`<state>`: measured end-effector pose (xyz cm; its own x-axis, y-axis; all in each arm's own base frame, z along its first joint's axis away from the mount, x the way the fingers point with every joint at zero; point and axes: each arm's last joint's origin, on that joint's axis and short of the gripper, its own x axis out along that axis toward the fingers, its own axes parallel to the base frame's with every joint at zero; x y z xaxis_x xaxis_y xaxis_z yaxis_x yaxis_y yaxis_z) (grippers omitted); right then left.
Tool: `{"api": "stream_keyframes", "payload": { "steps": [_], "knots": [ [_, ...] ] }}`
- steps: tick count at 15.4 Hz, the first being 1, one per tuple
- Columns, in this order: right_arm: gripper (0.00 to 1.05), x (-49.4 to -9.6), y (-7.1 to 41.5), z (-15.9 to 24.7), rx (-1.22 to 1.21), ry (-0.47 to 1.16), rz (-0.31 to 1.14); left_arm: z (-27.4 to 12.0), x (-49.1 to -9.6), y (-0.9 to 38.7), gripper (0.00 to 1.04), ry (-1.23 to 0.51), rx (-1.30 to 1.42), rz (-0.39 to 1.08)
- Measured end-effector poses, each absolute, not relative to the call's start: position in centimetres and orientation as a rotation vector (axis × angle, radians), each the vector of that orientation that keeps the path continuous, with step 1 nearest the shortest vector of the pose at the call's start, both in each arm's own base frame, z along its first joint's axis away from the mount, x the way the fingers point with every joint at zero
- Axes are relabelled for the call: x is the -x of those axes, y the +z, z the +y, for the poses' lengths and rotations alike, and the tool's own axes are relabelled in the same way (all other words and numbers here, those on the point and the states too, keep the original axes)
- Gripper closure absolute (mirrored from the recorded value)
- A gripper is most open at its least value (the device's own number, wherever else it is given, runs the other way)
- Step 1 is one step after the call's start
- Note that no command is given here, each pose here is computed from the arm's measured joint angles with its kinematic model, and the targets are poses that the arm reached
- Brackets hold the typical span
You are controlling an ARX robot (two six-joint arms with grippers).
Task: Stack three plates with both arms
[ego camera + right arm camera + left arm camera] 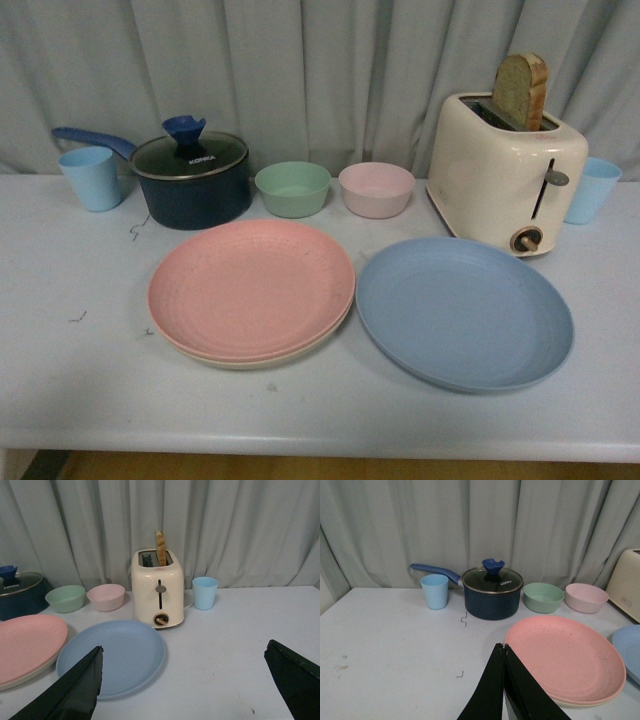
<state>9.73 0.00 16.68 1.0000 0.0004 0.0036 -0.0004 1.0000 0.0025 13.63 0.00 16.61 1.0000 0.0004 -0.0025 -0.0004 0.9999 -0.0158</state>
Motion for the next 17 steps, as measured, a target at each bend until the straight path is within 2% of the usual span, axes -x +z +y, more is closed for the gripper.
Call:
{"api": "stream_keyframes", "payload": {
  "steps": [8, 14, 15, 16, 17],
  "knots": [
    [0.06, -9.7, 16.7, 0.0, -0.002, 0.000, -0.004, 0.0, -12.9, 16.8, 1.03, 0.000, 0.016, -0.003],
    [0.06, -9.7, 16.7, 0.0, -0.002, 0.000, -0.004, 0.0, -10.8, 17.0, 1.03, 0.000, 0.015, -0.011],
    [0.06, -9.7, 16.7, 0.0, -0.002, 0.000, -0.004, 0.0, -10.1, 16.3, 1.03, -0.003, 0.015, 0.047],
    [0.06, -9.7, 16.7, 0.0, -0.002, 0.000, -0.003, 0.0, -9.7, 16.8, 1.03, 0.000, 0.015, -0.019],
    [0.06, -9.7, 16.7, 0.0, -0.002, 0.001, -0.006, 0.0, -9.7, 16.8, 1.03, 0.001, 0.015, -0.008]
  ]
}}
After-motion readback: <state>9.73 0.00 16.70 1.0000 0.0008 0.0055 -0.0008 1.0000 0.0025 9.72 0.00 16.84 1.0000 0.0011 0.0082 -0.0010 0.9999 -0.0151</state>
